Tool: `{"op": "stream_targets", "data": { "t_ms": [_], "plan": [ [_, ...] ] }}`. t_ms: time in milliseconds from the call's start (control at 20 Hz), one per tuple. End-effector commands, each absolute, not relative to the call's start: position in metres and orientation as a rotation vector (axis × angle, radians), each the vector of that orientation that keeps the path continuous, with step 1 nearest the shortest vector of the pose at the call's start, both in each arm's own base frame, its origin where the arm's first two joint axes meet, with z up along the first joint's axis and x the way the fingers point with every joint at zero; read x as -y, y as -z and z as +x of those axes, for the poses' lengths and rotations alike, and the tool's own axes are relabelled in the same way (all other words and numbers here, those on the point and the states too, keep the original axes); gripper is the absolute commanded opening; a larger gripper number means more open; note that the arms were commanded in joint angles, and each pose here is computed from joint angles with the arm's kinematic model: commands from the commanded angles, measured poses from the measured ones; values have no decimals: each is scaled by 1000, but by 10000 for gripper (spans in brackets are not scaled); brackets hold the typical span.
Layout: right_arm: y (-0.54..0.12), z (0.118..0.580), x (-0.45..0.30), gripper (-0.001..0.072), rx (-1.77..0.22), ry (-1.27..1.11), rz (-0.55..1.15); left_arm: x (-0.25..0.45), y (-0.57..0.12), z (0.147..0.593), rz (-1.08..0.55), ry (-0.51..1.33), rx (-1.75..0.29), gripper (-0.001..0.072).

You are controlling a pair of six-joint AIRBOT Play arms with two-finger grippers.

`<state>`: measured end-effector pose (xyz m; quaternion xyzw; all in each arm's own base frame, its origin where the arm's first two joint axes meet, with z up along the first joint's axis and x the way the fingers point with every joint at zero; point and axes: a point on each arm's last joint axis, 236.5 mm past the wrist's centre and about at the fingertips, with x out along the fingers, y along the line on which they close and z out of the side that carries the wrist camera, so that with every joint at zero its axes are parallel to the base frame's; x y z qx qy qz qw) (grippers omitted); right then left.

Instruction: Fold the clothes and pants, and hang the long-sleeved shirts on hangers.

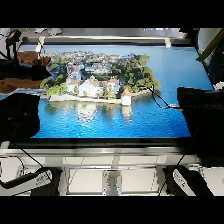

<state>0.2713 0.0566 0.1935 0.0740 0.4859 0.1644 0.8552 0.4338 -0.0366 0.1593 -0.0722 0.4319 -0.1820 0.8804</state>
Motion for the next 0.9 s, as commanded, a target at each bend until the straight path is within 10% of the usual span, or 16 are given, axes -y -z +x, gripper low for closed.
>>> {"op": "stream_targets", "data": {
  "t_ms": [0, 750, 850],
  "plan": [
    [-193, 270, -57, 22, -1025, -347, 154, 37, -159, 434, -150, 380, -900, 24],
    [-199, 281, -55, 22, -977, -335, 154, 13, -144, 447, -113, 285, -911, 35],
    [-204, 290, -53, 22, -933, -321, 157, -40, -109, 440, 16, 100, -1041, 344]
  ]
}}
